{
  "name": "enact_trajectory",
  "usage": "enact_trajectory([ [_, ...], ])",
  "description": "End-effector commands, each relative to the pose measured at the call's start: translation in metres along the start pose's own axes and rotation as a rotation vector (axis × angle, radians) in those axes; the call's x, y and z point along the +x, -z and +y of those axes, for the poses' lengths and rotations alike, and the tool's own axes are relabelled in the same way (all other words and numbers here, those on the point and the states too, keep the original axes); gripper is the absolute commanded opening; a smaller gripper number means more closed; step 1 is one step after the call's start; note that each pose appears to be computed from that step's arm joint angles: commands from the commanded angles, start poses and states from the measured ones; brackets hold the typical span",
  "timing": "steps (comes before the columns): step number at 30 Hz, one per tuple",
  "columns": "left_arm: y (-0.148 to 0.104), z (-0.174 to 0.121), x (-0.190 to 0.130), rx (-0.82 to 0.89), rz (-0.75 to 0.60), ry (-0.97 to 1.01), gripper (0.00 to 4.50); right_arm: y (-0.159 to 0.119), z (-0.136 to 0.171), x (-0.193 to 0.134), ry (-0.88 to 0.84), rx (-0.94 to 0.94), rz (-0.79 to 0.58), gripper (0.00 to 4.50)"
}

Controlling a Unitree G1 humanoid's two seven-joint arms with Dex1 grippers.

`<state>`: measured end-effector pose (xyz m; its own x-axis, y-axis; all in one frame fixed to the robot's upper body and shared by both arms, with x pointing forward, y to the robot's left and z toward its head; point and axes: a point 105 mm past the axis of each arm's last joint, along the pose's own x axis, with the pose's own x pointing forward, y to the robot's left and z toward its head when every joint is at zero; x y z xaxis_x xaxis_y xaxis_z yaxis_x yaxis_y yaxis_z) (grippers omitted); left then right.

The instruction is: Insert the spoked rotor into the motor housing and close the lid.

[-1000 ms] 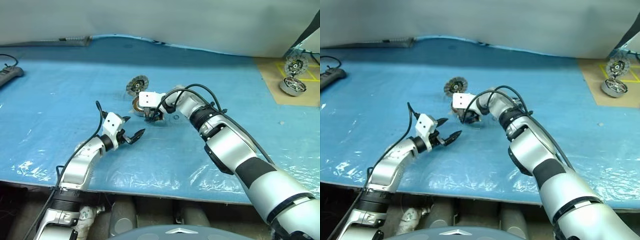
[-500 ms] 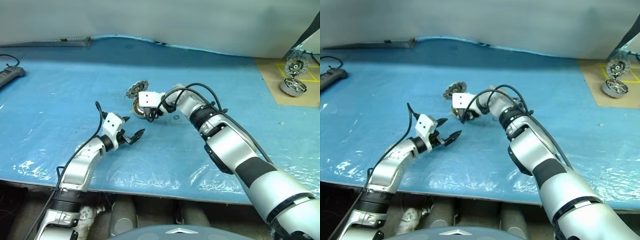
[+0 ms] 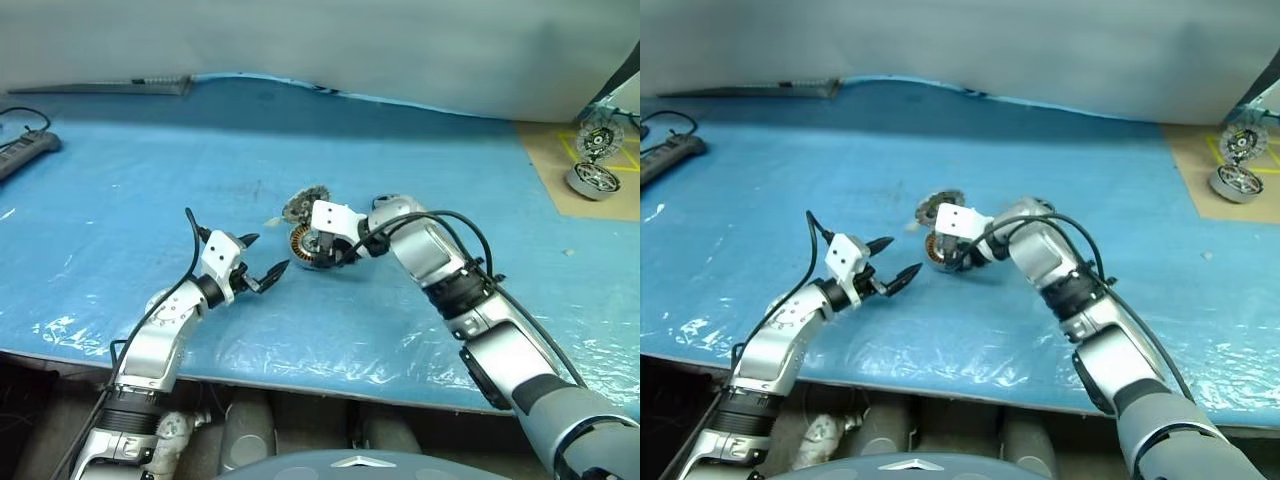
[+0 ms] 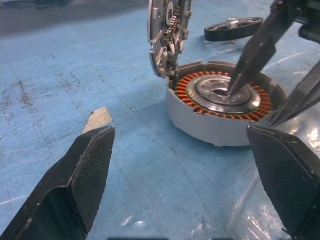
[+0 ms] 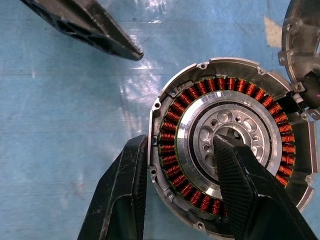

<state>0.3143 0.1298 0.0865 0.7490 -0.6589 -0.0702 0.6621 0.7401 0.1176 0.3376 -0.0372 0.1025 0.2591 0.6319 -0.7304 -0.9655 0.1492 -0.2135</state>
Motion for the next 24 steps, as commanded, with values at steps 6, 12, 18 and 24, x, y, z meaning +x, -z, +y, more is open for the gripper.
enact_trajectory([
  [6, -0.019, -0.006, 0.000, 0.018, -0.061, 0.026, 4.50, 0.032, 0.042, -0.005, -0.012, 0.263, 0.079, 1.67],
  [12, -0.023, -0.011, 0.000, 0.026, -0.068, 0.045, 4.50, 0.027, 0.042, -0.005, 0.097, 0.356, 0.044, 1.67],
  [18, -0.025, -0.014, 0.002, 0.025, -0.063, 0.060, 4.50, 0.012, 0.028, 0.000, 0.188, 0.449, -0.016, 1.67],
  [24, -0.022, -0.014, 0.001, 0.020, -0.056, 0.071, 4.50, -0.008, 0.021, -0.006, 0.210, 0.437, -0.068, 3.60],
])
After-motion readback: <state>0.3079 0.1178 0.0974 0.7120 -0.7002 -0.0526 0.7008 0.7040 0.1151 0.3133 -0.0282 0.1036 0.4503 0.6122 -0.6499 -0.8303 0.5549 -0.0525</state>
